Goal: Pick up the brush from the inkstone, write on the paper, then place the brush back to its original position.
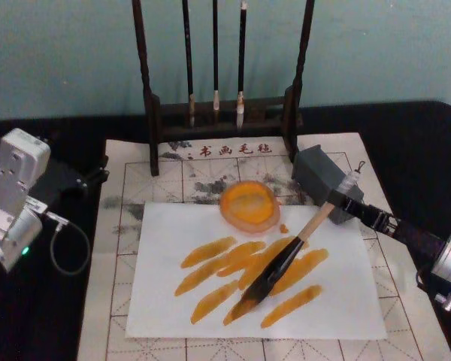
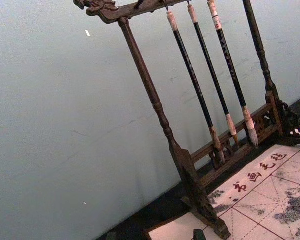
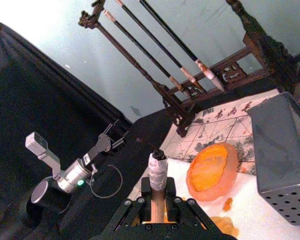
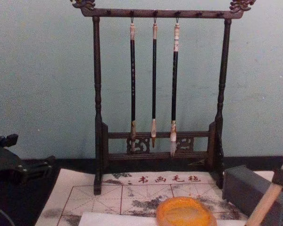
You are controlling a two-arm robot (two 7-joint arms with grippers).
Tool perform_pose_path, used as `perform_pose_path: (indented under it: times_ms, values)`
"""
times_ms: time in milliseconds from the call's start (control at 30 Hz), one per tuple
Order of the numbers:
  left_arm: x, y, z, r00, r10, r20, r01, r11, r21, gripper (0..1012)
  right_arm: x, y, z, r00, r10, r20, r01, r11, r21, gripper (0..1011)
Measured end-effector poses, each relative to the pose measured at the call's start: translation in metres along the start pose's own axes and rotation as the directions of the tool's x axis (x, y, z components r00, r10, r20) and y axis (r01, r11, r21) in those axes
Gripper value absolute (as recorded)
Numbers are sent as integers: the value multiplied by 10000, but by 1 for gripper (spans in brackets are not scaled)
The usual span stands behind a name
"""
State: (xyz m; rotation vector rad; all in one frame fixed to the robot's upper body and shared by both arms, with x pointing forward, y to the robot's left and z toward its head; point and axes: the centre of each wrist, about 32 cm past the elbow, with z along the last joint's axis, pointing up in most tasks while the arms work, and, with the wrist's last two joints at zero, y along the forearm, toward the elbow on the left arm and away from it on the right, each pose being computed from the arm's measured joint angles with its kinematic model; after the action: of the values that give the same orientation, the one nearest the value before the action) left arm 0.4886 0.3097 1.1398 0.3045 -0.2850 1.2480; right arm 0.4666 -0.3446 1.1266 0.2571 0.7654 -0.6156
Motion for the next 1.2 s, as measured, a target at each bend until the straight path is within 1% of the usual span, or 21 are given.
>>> perform_pose_path:
  times_ms: [533,800,1000,1133,1167,1200]
  values:
    - [0,0,0,10000,0,0,0,10000,0,1001,38,-116,64,9992,-388,96,385,9986,365,183]
    - [0,0,0,10000,0,0,0,10000,0,1001,41,-171,91,9983,-570,140,561,9970,540,183]
    - [0,0,0,10000,0,0,0,10000,0,1001,37,-198,108,9983,-568,107,560,9960,690,183]
    - [0,0,0,10000,0,0,0,10000,0,1001,32,-212,118,9992,-402,-58,406,9937,1049,183]
    - [0,0,0,10000,0,0,0,10000,-1,1001,32,-212,118,9992,-402,-58,406,9937,1049,183]
    - [0,0,0,10000,0,0,0,10000,0,1001,30,-213,121,9993,-371,-107,381,9918,1220,183]
